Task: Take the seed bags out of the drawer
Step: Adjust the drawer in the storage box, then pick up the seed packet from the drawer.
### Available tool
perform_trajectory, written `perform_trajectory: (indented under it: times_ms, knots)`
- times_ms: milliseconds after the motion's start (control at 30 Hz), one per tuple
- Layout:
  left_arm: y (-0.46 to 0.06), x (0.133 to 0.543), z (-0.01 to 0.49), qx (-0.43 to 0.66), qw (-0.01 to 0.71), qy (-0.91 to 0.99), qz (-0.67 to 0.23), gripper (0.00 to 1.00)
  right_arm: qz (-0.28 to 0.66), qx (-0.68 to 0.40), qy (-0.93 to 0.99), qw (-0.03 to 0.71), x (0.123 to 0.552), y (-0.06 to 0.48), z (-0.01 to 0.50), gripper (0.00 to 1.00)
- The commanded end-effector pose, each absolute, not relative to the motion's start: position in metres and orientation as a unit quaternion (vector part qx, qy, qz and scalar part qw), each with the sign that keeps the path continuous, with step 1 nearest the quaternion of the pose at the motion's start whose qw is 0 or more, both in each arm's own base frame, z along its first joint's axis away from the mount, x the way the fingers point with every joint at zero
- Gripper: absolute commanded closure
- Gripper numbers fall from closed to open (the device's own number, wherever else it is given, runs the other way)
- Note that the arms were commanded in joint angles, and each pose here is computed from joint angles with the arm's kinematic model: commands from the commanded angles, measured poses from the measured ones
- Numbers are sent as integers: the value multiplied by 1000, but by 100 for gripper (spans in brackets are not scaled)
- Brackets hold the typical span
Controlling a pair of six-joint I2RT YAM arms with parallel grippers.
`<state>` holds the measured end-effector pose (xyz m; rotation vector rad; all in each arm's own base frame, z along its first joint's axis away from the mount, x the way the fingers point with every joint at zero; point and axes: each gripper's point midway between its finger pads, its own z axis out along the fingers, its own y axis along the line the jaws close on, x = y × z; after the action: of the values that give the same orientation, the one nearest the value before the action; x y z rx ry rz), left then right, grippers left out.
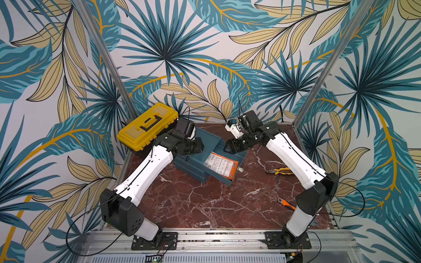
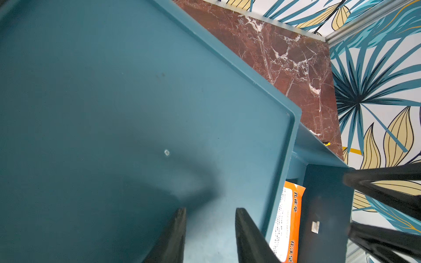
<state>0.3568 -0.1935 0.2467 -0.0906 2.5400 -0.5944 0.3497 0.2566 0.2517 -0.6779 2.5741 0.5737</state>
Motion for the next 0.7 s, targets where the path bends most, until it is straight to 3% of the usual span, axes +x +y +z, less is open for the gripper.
perform_trajectory:
  times_ms: [0, 367, 667]
  knots:
    - [-179, 325, 182, -57, 141, 974, -168, 60, 194, -301, 919, 164, 328, 250, 238, 40]
    - [-179, 324, 177, -56, 129, 975, -170, 60, 195, -326, 918, 114, 329, 257, 205, 39]
    - [-177, 321, 174, -57, 125, 977, -166, 60, 180, -337, 917, 114, 342, 262, 195, 33]
